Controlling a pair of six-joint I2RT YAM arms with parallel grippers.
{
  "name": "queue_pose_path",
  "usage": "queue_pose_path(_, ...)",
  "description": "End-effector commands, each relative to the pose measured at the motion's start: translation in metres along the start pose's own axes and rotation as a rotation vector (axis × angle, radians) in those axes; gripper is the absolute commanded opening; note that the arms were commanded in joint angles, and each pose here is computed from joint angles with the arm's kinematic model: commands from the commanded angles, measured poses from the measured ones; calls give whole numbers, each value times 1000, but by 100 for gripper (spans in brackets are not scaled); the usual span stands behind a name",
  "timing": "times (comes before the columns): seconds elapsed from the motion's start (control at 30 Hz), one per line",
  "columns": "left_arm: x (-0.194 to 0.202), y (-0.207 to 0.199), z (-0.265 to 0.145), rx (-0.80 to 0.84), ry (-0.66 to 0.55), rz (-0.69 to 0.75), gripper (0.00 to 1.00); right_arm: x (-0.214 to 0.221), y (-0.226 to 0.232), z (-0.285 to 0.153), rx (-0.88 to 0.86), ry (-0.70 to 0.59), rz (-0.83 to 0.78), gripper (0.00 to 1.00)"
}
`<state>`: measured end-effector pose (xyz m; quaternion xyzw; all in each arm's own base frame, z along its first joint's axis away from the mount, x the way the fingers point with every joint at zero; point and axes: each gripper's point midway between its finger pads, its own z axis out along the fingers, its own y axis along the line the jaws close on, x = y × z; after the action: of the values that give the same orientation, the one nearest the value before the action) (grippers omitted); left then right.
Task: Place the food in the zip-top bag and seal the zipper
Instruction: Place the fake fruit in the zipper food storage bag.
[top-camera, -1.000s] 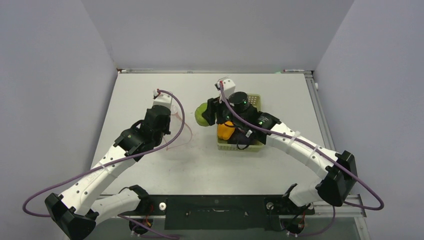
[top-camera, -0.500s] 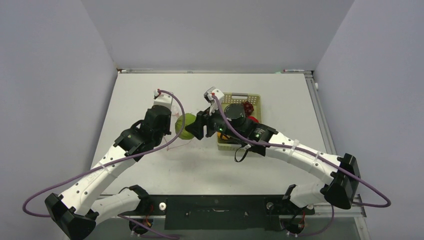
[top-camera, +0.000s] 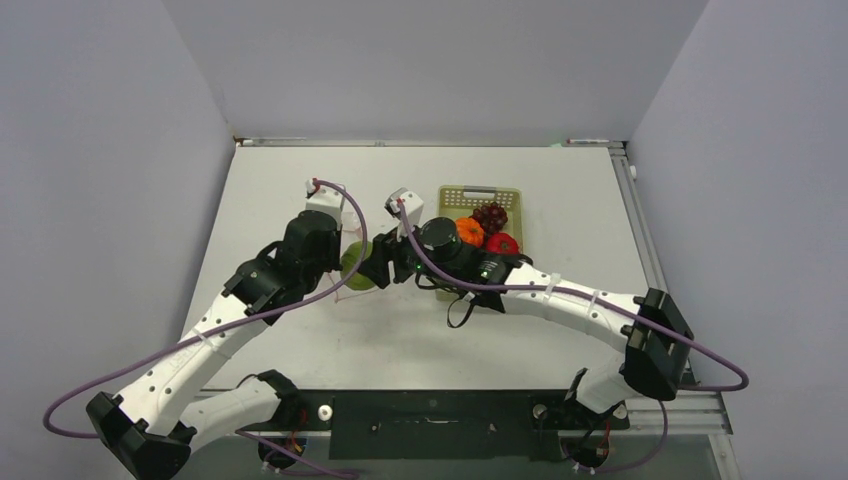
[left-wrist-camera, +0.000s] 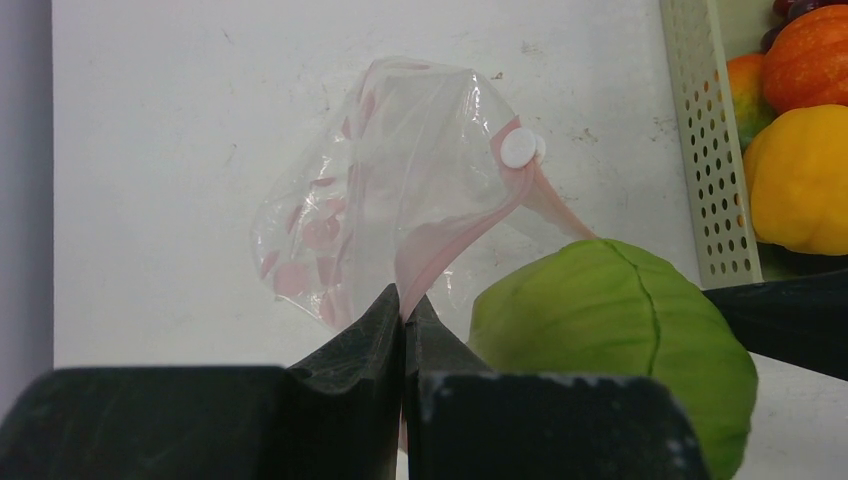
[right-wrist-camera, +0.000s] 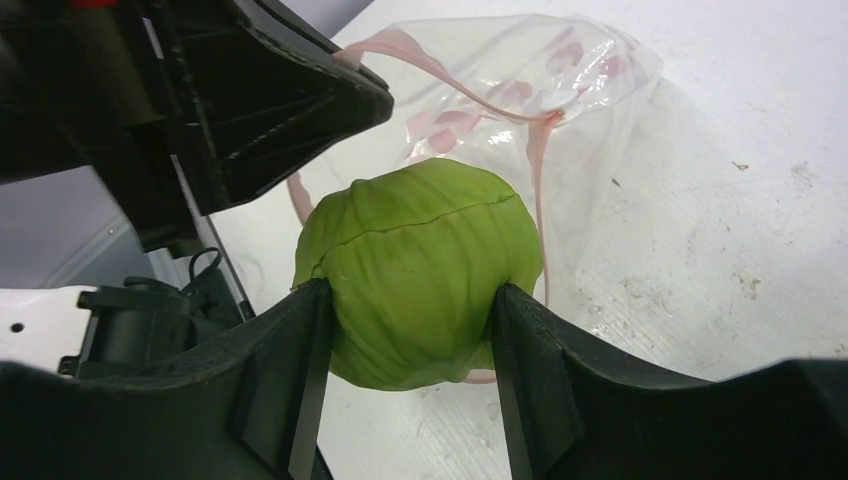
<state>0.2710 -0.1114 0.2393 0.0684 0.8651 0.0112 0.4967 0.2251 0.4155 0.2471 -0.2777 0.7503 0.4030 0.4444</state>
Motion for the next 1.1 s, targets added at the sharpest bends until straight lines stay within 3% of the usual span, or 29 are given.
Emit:
queue_pose_path(0.0,-25,-6,-10,53,-69,-61,0,-20,4,9,8,-89,-3,46)
queue_pose_path(0.47,-39,-15,-19,109,-77,-107,0,-12,-8,34,134,-87,-27,56)
queue_pose_path(0.9,-39,-19,-22,131,-61,-120,0,-38,-13,41,196,-185,54,60)
queue_pose_path(1.07,-40,-19,-24,133,-63,-135,0,-39,-10,48,198,-182,65,69)
